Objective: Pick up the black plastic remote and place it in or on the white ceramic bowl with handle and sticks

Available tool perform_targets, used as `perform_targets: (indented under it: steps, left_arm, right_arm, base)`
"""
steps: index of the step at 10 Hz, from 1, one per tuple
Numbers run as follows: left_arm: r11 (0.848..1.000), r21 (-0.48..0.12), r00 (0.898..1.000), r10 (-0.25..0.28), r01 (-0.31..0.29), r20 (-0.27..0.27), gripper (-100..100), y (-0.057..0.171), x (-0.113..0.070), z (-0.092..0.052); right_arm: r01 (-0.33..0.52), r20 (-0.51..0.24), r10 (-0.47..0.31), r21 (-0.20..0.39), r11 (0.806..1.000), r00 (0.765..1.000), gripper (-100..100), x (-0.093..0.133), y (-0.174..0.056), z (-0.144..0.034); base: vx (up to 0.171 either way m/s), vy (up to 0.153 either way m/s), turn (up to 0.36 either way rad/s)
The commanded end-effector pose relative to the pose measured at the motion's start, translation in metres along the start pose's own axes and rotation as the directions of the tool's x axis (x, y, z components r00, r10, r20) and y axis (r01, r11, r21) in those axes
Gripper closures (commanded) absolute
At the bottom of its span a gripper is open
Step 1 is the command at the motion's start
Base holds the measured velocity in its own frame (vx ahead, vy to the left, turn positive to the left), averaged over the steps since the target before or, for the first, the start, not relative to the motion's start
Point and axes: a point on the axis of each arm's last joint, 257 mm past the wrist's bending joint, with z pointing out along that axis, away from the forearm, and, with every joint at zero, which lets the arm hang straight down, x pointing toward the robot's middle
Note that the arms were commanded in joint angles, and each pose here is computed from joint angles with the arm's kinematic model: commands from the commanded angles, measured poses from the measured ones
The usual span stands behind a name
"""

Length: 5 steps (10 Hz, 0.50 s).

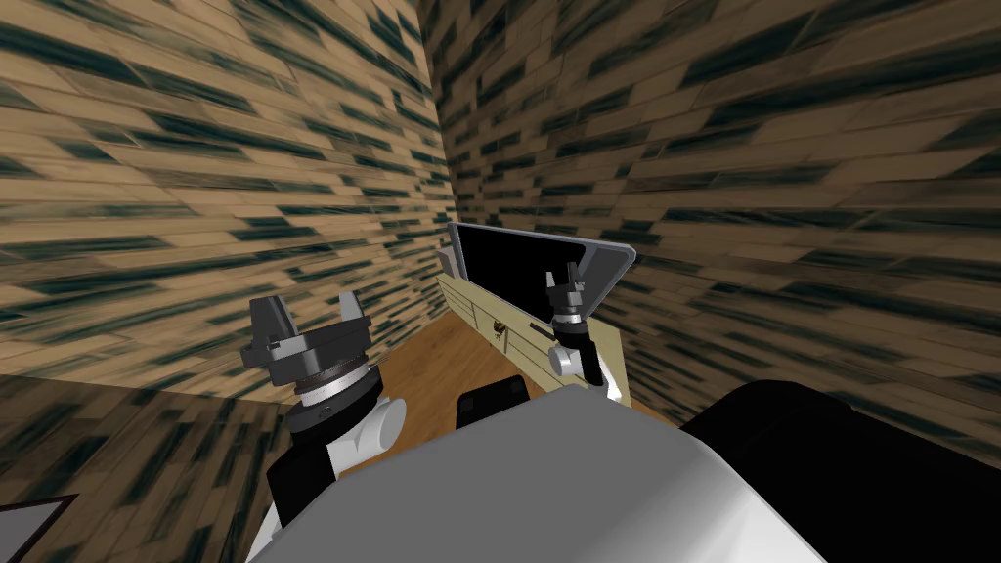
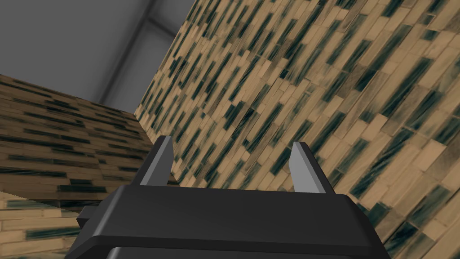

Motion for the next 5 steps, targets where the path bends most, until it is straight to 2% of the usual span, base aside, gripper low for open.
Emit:
perform_targets:
  steps: [1,3,5]
  left_arm:
    - [1.0,0.0,1.0,0.0,0.0,0.0,0,0.0,0.0,0.0]
    - [1.0,0.0,1.0,0.0,0.0,0.0,0,0.0,0.0,0.0]
    - [1.0,0.0,1.0,0.0,0.0,0.0,0,0.0,0.0,0.0]
  right_arm:
    - [0.026,-0.04,-0.026,0.008,1.0,0.999,-100,0.004,-0.004,-0.001]
    - [0.077,-0.104,-0.074,0.019,0.997,0.992,-100,0.011,-0.012,-0.003]
    - [0.145,-0.176,-0.138,0.029,0.989,0.975,-100,0.016,-0.024,-0.008]
  base:
    - [-0.008,0.006,0.035]
    - [-0.019,0.014,0.054]
    - [-0.032,0.022,0.08]
